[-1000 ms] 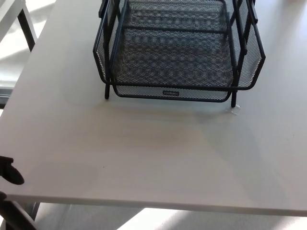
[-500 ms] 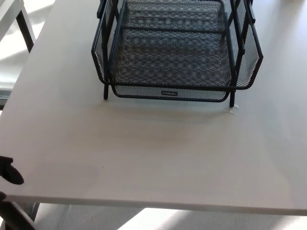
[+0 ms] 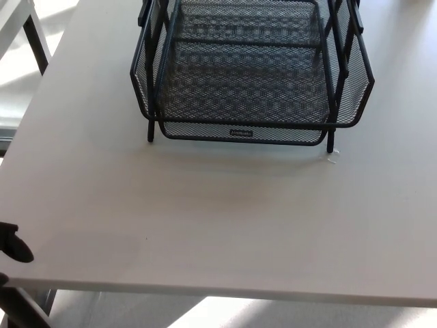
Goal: The robot uses its right hand to grab the drawer kept on the middle of the desk and pull it out towards the robot
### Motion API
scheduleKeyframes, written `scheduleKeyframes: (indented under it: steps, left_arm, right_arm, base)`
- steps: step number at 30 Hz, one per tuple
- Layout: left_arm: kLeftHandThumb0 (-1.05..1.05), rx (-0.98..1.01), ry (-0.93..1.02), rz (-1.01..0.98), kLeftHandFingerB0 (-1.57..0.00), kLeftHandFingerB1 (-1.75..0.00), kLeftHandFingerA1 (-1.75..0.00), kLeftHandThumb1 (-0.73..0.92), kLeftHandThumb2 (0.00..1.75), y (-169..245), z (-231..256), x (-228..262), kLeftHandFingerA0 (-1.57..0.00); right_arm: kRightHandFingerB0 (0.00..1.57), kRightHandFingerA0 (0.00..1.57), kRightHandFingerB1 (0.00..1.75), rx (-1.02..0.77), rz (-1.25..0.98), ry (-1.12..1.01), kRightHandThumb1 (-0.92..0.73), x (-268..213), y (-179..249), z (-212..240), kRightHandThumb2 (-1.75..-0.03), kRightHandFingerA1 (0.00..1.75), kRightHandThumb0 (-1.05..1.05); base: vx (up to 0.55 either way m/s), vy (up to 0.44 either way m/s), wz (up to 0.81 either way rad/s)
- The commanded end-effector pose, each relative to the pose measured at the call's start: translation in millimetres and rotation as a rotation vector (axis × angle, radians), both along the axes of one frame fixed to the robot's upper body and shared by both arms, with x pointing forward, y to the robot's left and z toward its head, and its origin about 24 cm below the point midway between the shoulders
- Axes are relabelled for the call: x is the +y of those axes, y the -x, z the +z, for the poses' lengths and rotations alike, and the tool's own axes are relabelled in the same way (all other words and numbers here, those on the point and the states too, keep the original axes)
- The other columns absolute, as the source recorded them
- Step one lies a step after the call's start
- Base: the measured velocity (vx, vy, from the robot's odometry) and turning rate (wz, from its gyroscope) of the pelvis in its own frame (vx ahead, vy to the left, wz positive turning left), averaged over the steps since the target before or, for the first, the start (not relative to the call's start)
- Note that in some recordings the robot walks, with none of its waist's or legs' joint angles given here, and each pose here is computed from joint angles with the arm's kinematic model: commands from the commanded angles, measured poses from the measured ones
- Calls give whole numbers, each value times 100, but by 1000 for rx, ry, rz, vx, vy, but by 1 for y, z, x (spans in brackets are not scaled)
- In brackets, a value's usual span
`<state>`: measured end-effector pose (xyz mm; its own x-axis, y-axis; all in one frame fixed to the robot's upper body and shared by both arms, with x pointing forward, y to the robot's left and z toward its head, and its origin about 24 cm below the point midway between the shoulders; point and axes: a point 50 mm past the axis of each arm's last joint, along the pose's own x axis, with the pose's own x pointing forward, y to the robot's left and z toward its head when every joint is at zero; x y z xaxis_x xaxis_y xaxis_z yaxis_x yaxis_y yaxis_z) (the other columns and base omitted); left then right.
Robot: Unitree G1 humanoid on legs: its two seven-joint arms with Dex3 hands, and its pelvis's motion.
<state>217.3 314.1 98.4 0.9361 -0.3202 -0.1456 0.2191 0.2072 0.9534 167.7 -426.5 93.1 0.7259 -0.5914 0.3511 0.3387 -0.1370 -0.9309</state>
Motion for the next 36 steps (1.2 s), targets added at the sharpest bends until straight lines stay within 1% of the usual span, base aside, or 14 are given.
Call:
scheduleKeyframes:
  steps: [1, 2, 7, 8, 10, 15, 16, 18, 19, 20, 21, 22, 34, 36]
  left_arm:
    - [-23, -10, 2, -23, -79, -61, -83, 58, 57, 1, -1, -1, -75]
    - [-24, -6, -3, -21, -78, -60, -82, 59, 57, 1, -1, 0, -74]
    - [-25, -1, -3, -16, -78, -61, -83, 59, 57, 1, 0, -1, -74]
    - [-24, -4, -5, -13, -79, -61, -84, 59, 57, 1, 0, -1, -74]
    - [-24, -6, 1, -16, -79, -61, -83, 59, 57, 1, 0, -1, -75]
    - [-25, 1, -5, -13, -79, -60, -83, 59, 57, 1, -1, -1, -74]
    - [-24, 0, 2, -13, -79, -60, -83, 59, 57, 1, -1, 0, -74]
    - [-24, -1, 5, -13, -79, -60, -83, 59, 57, 1, -1, 0, -74]
    - [-25, 1, 1, -13, -78, -60, -82, 59, 57, 1, 0, 0, -74]
    - [-24, -6, 1, -15, -79, -60, -81, 59, 57, 1, 0, 0, -76]
    - [-23, -7, 3, -14, -80, -60, -82, 58, 57, 1, 0, 0, -75]
    - [-24, -10, 0, -15, -79, -60, -83, 59, 57, 1, -1, 1, -75]
    - [-25, -4, 17, -4, -79, -59, -82, 59, 57, 1, -4, -3, -75]
    - [-24, -13, 24, -9, -79, -60, -82, 59, 57, 2, -5, -3, -76]
  right_arm:
    - [1, 6, 46, 87, -264, -184, -44, -20, 25, -46, -95, 56, -28]
    - [17, 8, 37, 101, -269, -216, -46, -20, 27, -51, -70, 51, -47]
    - [20, 8, 38, 157, -290, -294, -45, -22, 34, -73, -69, 50, -44]
    - [21, 12, 28, 173, -278, -301, -56, -20, 36, -78, -57, 50, -36]
    - [16, 14, 34, 182, -291, -339, -52, -14, 38, -88, -68, 56, -41]
    - [22, 9, 29, 154, -297, -448, -57, -11, 39, -99, -58, 47, -36]
    - [17, 11, 37, 193, -293, -448, -47, -9, 40, -102, -70, 48, -44]
    - [17, 11, 37, 211, -291, -446, -47, -8, 40, -104, -70, 48, -44]
    - [26, 14, 30, 208, -291, -454, -57, -8, 40, -105, -58, 44, -38]
    - [19, 14, 36, 228, -299, -462, -49, -8, 40, -106, -70, 49, -44]
    - [11, 14, 49, 227, -298, -458, -43, -8, 40, -107, -95, 56, -23]
    - [24, 19, 36, 191, -287, -459, -47, -6, 40, -107, -67, 51, -41]
    - [25, 23, 36, 209, -271, -428, -53, -12, 35, -99, -69, 50, -44]
    - [27, 18, 30, 182, -255, -473, -58, -12, 33, -97, -58, 47, -38]
  base:
    - [0, 0, 0]
    - [0, 0, 0]
    - [0, 0, 0]
    - [0, 0, 0]
    - [0, 0, 0]
    - [0, 0, 0]
    - [0, 0, 0]
    - [0, 0, 0]
    - [0, 0, 0]
    - [0, 0, 0]
    - [0, 0, 0]
    - [0, 0, 0]
    - [0, 0, 0]
    - [0, 0, 0]
